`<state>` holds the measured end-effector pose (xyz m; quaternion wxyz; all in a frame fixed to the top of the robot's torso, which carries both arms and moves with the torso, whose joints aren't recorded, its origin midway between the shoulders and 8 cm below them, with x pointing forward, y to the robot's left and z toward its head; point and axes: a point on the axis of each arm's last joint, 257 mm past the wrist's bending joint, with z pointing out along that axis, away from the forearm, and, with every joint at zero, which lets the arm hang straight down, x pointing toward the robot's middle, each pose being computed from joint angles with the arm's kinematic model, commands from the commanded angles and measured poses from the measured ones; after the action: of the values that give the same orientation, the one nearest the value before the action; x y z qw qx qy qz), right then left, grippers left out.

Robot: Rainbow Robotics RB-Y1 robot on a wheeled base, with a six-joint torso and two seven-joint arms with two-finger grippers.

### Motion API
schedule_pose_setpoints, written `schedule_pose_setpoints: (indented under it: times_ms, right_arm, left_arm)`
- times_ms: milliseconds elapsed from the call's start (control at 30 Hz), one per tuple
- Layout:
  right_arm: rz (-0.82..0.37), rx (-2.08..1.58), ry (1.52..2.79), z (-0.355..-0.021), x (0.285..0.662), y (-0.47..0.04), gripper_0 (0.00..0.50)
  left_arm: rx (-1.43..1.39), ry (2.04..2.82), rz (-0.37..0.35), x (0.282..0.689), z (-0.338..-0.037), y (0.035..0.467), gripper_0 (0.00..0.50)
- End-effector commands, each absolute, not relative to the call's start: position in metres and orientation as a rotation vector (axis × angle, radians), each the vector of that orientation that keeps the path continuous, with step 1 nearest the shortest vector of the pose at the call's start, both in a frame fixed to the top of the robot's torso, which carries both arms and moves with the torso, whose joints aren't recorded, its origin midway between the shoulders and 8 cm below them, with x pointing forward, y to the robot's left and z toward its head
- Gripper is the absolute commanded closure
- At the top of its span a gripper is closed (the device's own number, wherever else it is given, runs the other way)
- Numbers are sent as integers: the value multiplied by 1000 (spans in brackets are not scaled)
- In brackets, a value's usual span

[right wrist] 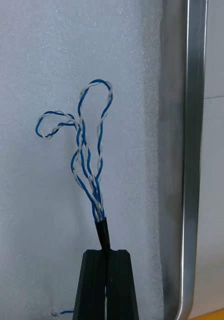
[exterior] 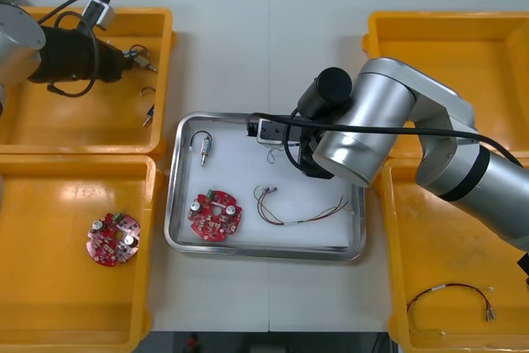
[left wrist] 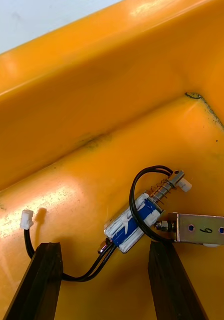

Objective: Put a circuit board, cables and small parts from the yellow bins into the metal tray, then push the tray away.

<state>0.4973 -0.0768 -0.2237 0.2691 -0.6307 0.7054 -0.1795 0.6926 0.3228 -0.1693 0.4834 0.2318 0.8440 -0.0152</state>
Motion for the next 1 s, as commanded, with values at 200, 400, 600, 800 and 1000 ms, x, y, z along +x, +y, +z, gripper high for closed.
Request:
schedule_pose_setpoints:
  times_ms: [200,400,600,800,1000]
  right_arm:
    - [-415,-1735,1911,-244,491,-51,500]
    - [-395,-1731,1945,-248,486,-52,50]
    - [-402,-1715,1969,-238,479,-55,0]
    - [-418,-1698,1981,-213,470,-61,0]
    - [-454,-1683,2000,-183,459,-74,0]
  left_arm:
    - [698,1967,29,705,-148,304,0]
    - [693,1952,28,708,-148,297,0]
    - [700,1947,34,709,-149,293,410]
    - [712,1945,50,710,-153,290,500]
    - [709,1951,37,709,-155,289,500]
